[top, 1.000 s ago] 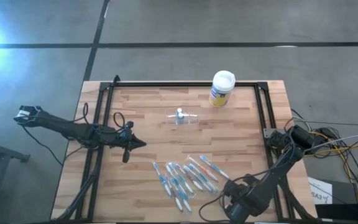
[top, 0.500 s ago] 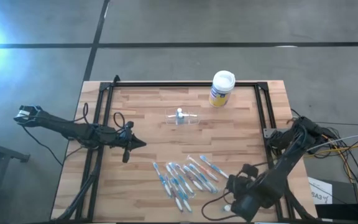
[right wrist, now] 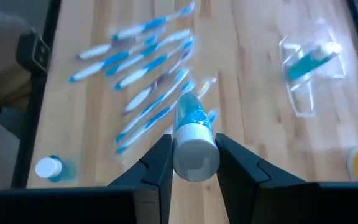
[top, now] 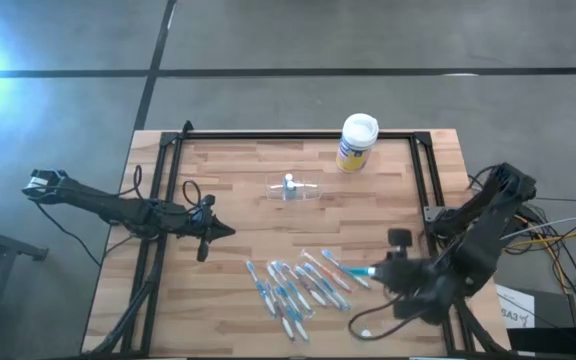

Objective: Pick & Place toothbrushing station
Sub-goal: Put the top blue mouthwash into the transparent organizer

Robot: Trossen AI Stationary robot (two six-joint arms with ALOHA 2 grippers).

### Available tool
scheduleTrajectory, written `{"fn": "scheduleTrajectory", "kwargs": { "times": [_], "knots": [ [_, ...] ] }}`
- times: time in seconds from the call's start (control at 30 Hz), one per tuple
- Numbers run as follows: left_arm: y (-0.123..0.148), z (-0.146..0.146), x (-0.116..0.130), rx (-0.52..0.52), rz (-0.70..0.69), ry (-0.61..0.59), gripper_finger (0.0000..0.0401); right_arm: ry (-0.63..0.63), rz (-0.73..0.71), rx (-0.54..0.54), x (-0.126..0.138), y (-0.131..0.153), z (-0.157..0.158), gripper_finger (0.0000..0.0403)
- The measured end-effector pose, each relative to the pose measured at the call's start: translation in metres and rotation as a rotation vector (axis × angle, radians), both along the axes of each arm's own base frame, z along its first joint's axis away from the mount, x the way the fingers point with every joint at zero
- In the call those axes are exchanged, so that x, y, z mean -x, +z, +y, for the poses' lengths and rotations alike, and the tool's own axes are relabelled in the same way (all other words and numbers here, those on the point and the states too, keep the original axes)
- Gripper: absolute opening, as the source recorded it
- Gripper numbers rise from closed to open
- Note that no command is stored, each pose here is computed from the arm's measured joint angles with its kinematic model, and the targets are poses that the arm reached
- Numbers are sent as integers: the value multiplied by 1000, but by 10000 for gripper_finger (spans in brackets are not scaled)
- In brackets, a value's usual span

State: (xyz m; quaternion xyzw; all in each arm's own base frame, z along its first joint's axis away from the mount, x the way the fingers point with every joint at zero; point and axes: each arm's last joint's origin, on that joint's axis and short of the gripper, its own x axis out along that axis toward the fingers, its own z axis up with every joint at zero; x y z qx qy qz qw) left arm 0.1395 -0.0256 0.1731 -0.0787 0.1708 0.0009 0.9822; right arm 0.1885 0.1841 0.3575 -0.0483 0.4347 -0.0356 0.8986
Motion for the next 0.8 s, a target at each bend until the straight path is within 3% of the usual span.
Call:
{"fn": "scheduleTrajectory", "kwargs": {
  "times": [0.17, 0.3, 0.47, 0.8],
  "knots": [
    [0, 0, 0, 4, 0, 1, 10, 59, -129, -58, 17, 10, -20, 88],
    [0, 0, 0, 4, 0, 2, 10, 131, -189, -125, 30, 2, -32, 88],
    [0, 0, 0, 5, 0, 2, 10, 196, -208, -145, 44, -22, -45, 88],
    [0, 0, 0, 9, 0, 3, 10, 109, -251, -290, 66, -81, -69, 88]
  ]
}}
